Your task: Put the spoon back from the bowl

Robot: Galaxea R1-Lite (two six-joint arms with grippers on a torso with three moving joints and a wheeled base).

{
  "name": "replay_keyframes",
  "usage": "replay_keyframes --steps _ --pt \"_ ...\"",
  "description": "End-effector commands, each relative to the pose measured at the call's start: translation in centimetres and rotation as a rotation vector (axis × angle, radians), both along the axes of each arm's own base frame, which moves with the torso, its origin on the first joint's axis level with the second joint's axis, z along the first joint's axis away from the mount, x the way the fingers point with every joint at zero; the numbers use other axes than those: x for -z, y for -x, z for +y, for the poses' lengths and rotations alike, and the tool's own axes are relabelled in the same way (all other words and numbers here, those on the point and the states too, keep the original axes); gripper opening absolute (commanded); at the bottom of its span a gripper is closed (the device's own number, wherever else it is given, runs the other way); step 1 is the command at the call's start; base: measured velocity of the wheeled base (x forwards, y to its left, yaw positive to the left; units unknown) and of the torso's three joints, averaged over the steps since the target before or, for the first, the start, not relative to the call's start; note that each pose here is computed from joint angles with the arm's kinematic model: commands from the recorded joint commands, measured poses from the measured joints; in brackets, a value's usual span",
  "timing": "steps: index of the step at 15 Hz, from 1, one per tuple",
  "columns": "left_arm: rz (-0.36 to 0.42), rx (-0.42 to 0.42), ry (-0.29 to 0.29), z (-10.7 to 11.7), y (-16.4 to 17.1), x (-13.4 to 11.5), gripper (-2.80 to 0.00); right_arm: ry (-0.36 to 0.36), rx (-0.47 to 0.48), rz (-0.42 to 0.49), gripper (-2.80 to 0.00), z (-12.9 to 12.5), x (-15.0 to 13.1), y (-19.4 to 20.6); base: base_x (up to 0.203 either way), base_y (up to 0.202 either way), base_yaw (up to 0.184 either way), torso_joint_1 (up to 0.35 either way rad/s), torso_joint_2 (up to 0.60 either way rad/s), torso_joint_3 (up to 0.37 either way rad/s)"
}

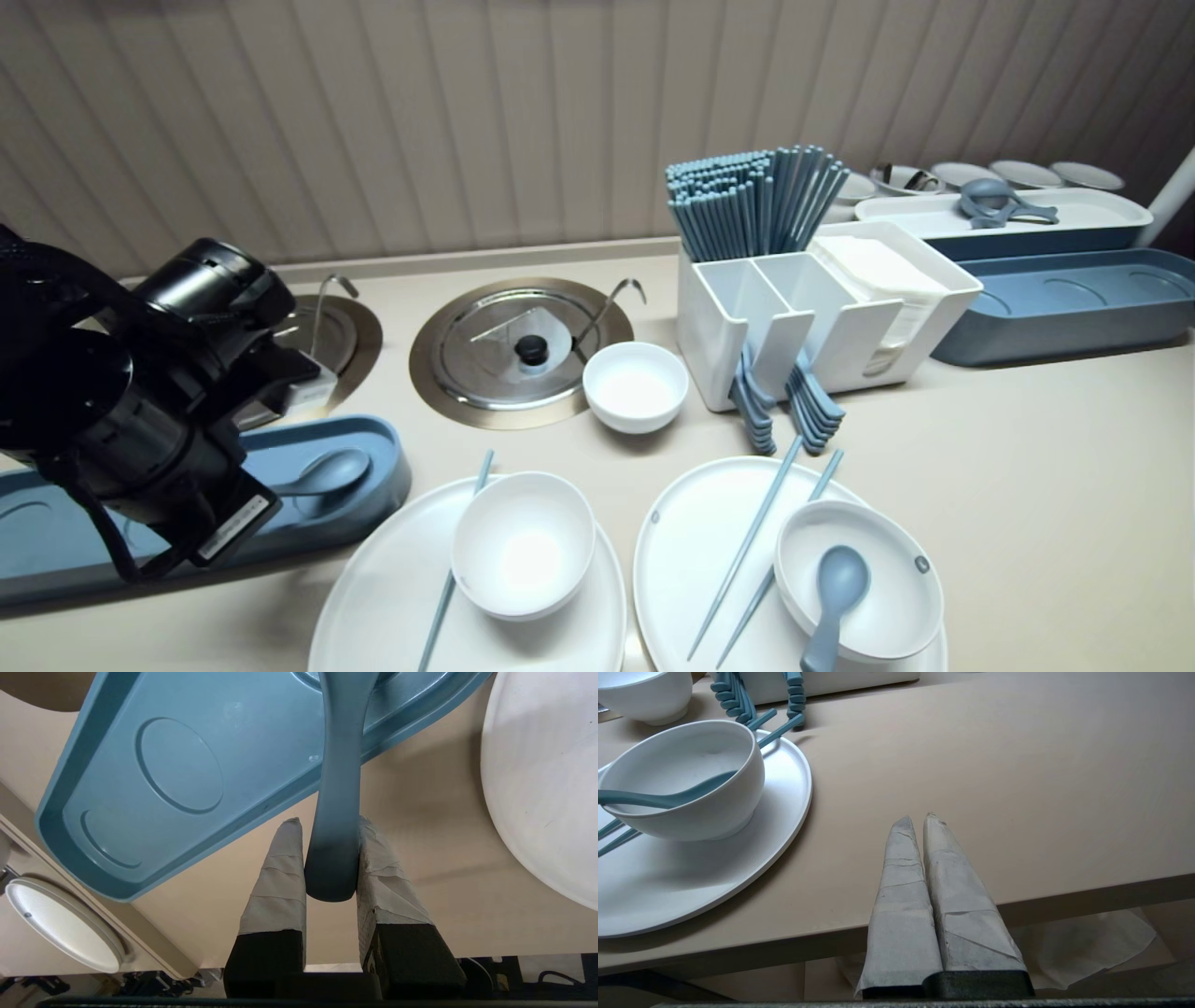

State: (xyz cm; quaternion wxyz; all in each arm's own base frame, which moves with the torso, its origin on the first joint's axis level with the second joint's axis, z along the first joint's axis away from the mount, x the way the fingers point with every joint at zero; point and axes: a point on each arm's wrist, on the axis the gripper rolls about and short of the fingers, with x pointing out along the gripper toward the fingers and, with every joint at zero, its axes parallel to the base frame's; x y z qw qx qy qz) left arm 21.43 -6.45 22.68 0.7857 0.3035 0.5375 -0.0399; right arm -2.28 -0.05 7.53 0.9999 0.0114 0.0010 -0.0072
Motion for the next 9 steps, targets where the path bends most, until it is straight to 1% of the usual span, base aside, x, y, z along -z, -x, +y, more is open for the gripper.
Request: replay_keyframes --steps 1,8,9 --pt "0.010 0.000 -0.007 0.03 0.06 0.14 -2.80 0.000 -0.001 -0.001 -2.80 0.00 0.00 0.00 0.000 0.000 0.000 0.000 0.00 0.000" --pt "0.012 0.003 -0.004 -0.02 0.04 0.15 -2.80 0.000 0.000 -0.001 -2.80 0.00 0.00 0.00 0.000 0.000 0.000 0.000 0.00 0.000" --pt "0.010 0.002 -0.004 -0.03 0.03 0.12 0.00 0.000 0.001 -0.001 -2.80 0.00 0.00 0.00 0.000 0.000 0.000 0.000 0.00 0.000"
